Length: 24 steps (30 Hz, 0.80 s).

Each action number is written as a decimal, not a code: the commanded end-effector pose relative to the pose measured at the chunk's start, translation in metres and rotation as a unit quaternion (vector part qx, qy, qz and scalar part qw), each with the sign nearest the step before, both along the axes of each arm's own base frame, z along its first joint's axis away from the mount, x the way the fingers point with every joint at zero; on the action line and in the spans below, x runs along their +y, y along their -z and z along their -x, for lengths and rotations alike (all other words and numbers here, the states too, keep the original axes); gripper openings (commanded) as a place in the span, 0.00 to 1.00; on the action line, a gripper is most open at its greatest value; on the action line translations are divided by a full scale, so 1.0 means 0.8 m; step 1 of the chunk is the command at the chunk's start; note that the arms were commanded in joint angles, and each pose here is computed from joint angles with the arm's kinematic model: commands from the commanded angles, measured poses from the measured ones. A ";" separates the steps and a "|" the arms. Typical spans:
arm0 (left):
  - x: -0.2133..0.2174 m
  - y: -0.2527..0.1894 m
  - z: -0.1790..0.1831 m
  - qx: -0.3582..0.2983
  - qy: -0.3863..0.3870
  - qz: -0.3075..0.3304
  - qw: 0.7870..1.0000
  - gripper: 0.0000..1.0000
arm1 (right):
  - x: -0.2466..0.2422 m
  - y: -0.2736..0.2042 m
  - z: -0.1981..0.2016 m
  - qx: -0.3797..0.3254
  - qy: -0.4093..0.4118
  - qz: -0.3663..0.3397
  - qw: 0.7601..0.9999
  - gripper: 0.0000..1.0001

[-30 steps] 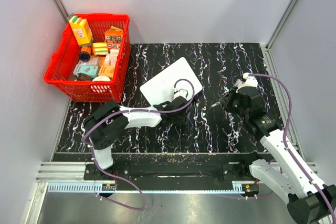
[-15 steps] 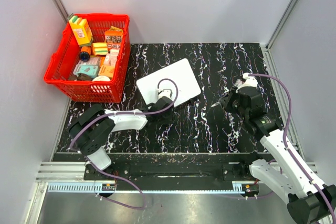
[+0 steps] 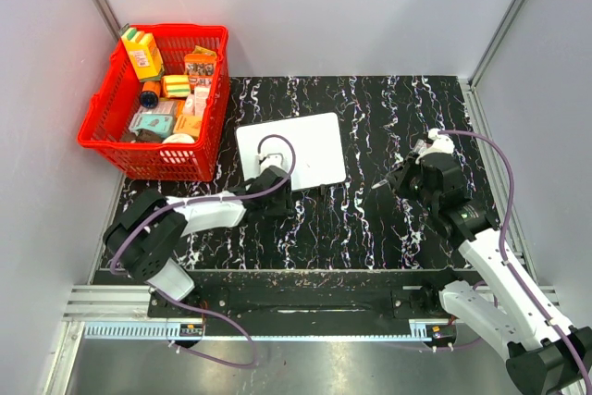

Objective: Write a sentence on the whiteboard
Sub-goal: Adjust the whiteboard stand at the center of the board.

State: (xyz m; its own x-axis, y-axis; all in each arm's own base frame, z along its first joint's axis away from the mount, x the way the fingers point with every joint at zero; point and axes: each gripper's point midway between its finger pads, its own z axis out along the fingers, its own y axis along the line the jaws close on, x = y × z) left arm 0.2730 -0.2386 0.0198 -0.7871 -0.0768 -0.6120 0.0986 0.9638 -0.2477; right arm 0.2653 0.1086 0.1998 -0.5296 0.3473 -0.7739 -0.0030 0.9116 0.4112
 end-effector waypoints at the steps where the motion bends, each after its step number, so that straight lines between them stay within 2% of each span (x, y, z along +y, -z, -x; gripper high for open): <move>1: 0.020 0.012 0.023 0.024 0.010 -0.020 0.999 0.54 | 0.001 -0.018 -0.005 -0.027 -0.002 -0.011 1.000 0.00; 5: 0.010 -0.021 0.031 -0.008 0.017 -0.002 1.000 0.62 | 0.001 -0.017 -0.005 -0.026 -0.001 -0.011 1.000 0.00; 11: 0.038 -0.048 0.041 -0.031 -0.023 -0.016 0.999 0.61 | 0.003 -0.012 -0.006 -0.022 -0.003 -0.013 1.000 0.00; 17: 0.067 -0.035 0.036 -0.027 -0.043 -0.081 0.995 0.58 | 0.007 -0.010 -0.008 -0.021 -0.008 -0.017 1.000 0.00; 24: 0.058 -0.014 0.018 -0.015 -0.048 -0.091 0.995 0.55 | 0.008 -0.009 -0.008 -0.020 -0.009 -0.018 1.000 0.00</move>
State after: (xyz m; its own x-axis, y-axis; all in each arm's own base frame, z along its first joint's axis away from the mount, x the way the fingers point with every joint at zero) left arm 0.2370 -0.1858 0.0245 -0.7935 -0.0092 -0.6085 0.0342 0.9976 -0.0598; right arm 0.2660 0.1134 0.1970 -0.5370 0.3484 -0.7682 -0.0194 0.9054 0.4241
